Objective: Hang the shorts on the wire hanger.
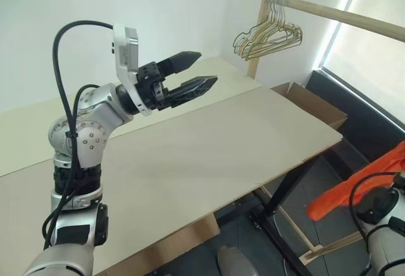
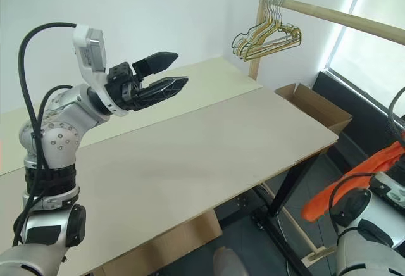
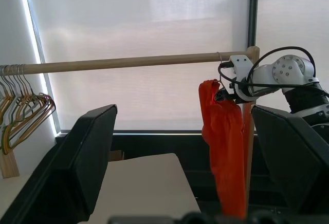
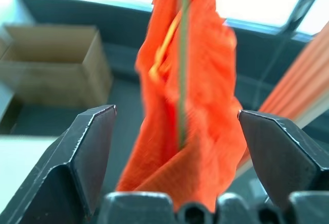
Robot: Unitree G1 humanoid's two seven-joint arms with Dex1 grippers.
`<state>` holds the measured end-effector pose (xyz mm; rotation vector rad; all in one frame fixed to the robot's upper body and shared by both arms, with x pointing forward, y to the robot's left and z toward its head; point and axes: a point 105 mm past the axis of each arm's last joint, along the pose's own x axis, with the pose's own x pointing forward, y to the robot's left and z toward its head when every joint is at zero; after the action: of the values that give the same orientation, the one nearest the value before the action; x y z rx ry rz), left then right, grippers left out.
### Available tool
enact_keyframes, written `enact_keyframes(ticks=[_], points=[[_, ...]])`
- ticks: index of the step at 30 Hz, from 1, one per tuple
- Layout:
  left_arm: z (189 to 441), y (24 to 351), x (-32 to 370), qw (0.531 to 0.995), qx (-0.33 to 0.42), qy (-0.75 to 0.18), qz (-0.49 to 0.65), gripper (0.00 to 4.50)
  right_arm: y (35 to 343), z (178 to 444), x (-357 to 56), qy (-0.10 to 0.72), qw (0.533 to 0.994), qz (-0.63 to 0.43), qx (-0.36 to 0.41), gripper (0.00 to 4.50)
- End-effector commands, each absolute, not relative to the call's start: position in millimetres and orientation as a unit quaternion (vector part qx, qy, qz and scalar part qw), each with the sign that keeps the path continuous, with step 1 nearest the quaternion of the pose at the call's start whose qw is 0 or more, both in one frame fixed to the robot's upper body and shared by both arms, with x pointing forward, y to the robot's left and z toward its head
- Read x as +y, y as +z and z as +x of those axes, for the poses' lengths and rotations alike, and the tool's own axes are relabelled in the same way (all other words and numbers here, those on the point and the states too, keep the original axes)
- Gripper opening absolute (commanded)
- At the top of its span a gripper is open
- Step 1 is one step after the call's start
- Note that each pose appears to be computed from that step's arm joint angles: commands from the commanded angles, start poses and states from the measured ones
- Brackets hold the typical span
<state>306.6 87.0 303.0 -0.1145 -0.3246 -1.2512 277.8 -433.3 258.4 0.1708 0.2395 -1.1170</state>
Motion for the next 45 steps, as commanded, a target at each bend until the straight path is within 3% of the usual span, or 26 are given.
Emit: enact_keyframes(ticks=[1, 7, 11, 15, 17, 23, 29, 38, 45], points=[[302.4, 313.1, 88.6, 0.793, -0.175, -0.582, -0.042, 4.5, 311.7, 263.5, -430.7, -0.577, 0.816, 0.008, -0.026, 4.45], [302.6, 312.3, 89.2, 0.796, -0.175, -0.579, -0.04, 4.5, 370.9, 261.5, -388.9, -0.56, 0.789, -0.155, -0.202, 4.45], [303.8, 307.2, 92.7, 0.806, -0.17, -0.567, -0.028, 4.5, 383.2, 288.0, -344.6, -0.431, 0.841, -0.188, -0.268, 4.45], [302.8, 295.5, 104.1, 0.82, -0.157, -0.55, -0.007, 4.5, 360.9, 330.5, -285.3, -0.169, 0.946, -0.139, -0.241, 4.45], [301.7, 285.4, 112.6, 0.831, -0.144, -0.537, 0.014, 4.5, 346.7, 338.9, -256.0, -0.047, 0.966, -0.129, -0.219, 4.45], [295.8, 259.5, 138.1, 0.862, -0.109, -0.492, 0.057, 4.5, 299.0, 343.4, -198.0, 0.203, 0.96, -0.139, -0.135, 4.45], [279.3, 236.2, 157.8, 0.875, -0.062, -0.469, 0.102, 4.5, 245.4, 331.8, -152.7, 0.398, 0.896, -0.189, -0.056, 4.45], [254.2, 218.6, 179.3, 0.886, -0.012, -0.441, 0.141, 4.5, 203.2, 324.1, -136.8, 0.507, 0.825, -0.249, 0.005, 4.45], [250.5, 215.0, 178.8, 0.891, -0.004, -0.433, 0.139, 4.5, 201.1, 325.8, -136.9, 0.516, 0.818, -0.255, 0.001, 4.45]])
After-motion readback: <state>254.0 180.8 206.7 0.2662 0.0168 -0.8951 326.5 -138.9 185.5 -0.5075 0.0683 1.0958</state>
